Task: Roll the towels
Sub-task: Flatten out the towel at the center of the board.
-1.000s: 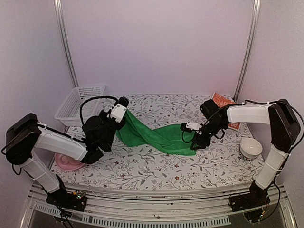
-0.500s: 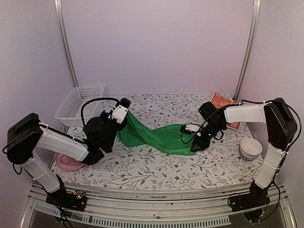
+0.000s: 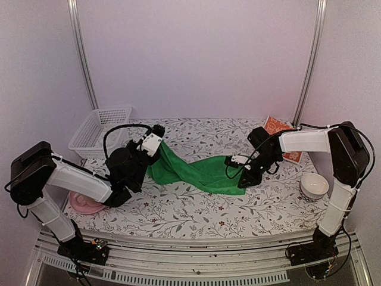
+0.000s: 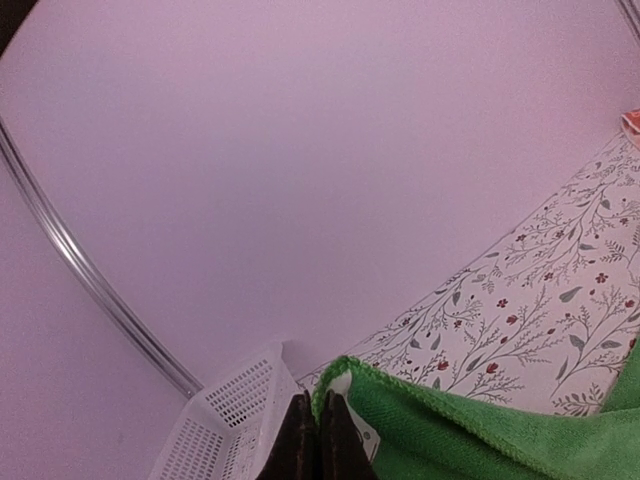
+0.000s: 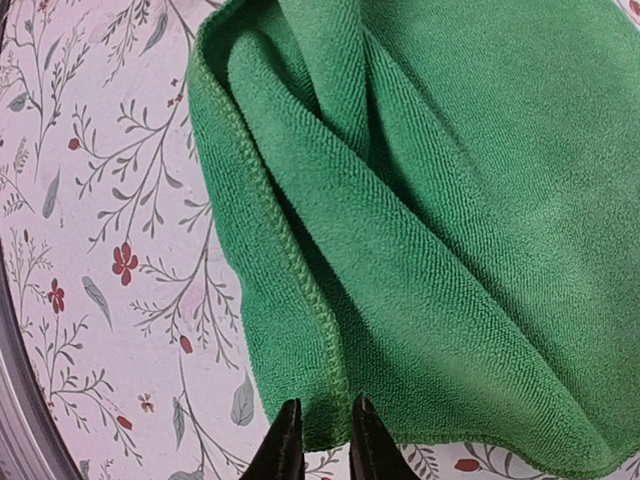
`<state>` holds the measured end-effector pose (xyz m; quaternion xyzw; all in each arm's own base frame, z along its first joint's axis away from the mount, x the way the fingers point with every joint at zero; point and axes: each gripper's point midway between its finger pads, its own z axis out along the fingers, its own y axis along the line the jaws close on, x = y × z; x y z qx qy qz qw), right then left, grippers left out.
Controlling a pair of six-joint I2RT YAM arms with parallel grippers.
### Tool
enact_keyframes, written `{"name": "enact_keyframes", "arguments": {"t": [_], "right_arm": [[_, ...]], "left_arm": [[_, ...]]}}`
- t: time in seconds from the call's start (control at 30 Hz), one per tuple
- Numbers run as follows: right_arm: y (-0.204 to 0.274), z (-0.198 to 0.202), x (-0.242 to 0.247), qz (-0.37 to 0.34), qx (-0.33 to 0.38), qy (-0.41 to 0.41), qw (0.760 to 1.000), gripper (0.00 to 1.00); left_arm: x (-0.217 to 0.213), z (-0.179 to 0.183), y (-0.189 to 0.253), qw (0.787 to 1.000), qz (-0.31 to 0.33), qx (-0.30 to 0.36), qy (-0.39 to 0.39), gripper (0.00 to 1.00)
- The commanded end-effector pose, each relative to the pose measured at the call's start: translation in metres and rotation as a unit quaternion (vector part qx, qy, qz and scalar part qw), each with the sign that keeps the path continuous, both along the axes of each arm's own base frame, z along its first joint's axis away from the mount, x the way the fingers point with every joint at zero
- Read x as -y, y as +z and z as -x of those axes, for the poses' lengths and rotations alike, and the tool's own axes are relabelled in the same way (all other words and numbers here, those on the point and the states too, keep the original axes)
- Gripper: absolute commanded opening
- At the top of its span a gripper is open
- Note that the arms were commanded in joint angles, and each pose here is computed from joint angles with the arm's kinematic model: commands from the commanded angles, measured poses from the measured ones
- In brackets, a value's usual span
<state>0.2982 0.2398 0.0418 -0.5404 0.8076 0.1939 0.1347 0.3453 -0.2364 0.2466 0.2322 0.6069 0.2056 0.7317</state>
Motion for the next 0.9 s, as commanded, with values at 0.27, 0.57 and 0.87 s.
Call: {"name": "enact_keyframes", "arguments": {"t": [0.27,0.57,0.87], "right_arm": [[-0.007,0.007,-0.001,-0.001,-0.035,0.000,0.999,0.26],[-0.007,0.009,-0.002,-0.004,-0.042,0.002,0.999,0.07],[0.042,-0.028,0.001,-0.007,0.066,-0.027,0.997,0.02]], "left_arm": [[0.006,0.006,0.003,1.000,0.008,0.011,-0.012,0.00],[0.007,0.006,0.003,1.000,0.007,0.011,-0.013,0.00],[0.010,0.004,0.000,1.000,0.000,0.001,-0.018,0.00]]}}
